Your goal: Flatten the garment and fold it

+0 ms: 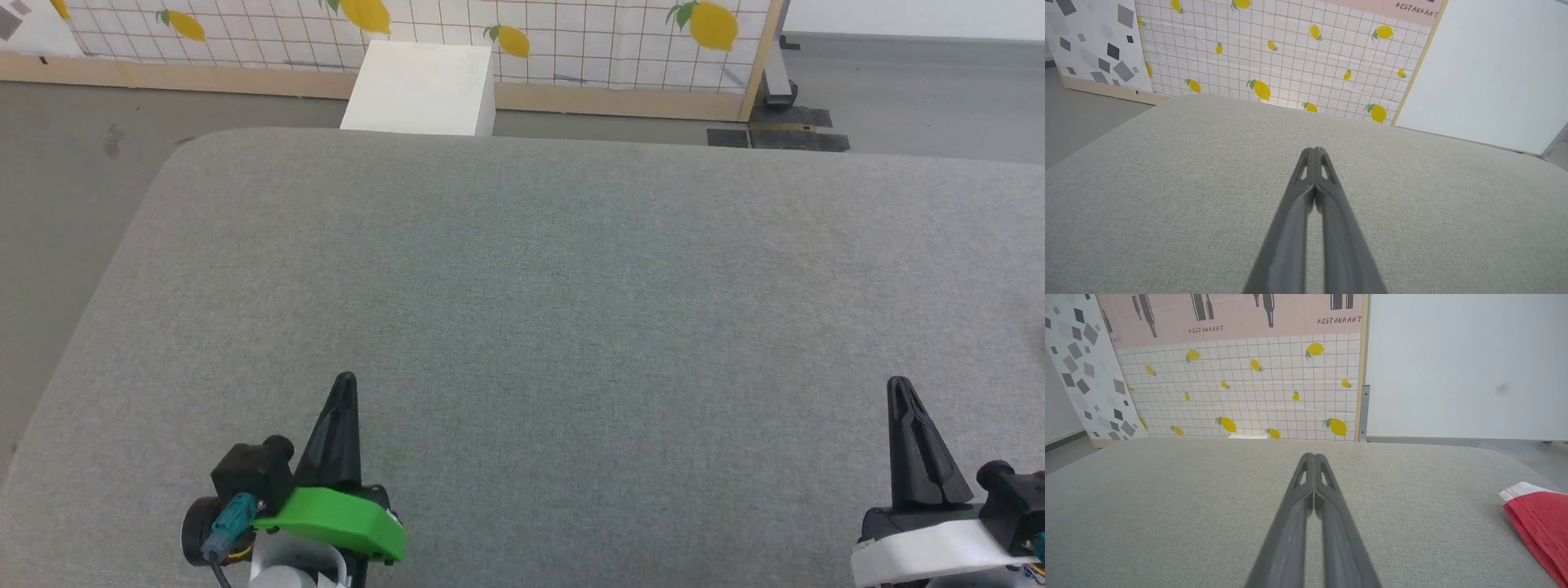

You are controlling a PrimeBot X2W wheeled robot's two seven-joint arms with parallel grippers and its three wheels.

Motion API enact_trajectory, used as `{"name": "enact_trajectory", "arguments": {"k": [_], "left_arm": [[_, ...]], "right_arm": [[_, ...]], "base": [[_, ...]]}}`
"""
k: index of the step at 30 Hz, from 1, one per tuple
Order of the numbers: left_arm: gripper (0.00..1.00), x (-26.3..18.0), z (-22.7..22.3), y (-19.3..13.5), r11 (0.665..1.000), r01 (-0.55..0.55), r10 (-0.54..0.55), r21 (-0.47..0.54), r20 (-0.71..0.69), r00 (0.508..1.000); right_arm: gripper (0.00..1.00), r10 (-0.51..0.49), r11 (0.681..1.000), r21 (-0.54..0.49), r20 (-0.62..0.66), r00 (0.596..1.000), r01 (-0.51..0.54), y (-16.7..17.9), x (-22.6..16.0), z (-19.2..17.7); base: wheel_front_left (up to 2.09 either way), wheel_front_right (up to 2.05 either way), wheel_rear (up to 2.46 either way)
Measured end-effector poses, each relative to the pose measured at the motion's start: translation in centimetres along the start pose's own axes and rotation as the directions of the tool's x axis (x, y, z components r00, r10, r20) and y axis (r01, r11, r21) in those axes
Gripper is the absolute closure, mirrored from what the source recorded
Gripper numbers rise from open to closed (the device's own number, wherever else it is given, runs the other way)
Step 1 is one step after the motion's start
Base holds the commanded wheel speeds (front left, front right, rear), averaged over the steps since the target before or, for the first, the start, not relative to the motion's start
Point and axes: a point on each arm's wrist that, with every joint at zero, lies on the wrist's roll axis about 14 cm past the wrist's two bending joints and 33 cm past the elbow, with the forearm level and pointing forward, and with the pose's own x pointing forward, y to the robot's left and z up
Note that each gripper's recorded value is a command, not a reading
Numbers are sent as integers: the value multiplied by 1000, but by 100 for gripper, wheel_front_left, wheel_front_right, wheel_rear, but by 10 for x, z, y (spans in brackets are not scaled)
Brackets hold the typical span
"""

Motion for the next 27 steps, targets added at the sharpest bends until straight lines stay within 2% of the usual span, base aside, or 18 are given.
{"name": "enact_trajectory", "arguments": {"k": [27], "left_arm": [[100, 3, 6, 0, 998, 2, -1, 58, -13, 1000]], "right_arm": [[100, 21, 1000, -12, -39, 999, -22, 7, 0, -3]], "base": [[0, 0, 0]]}}
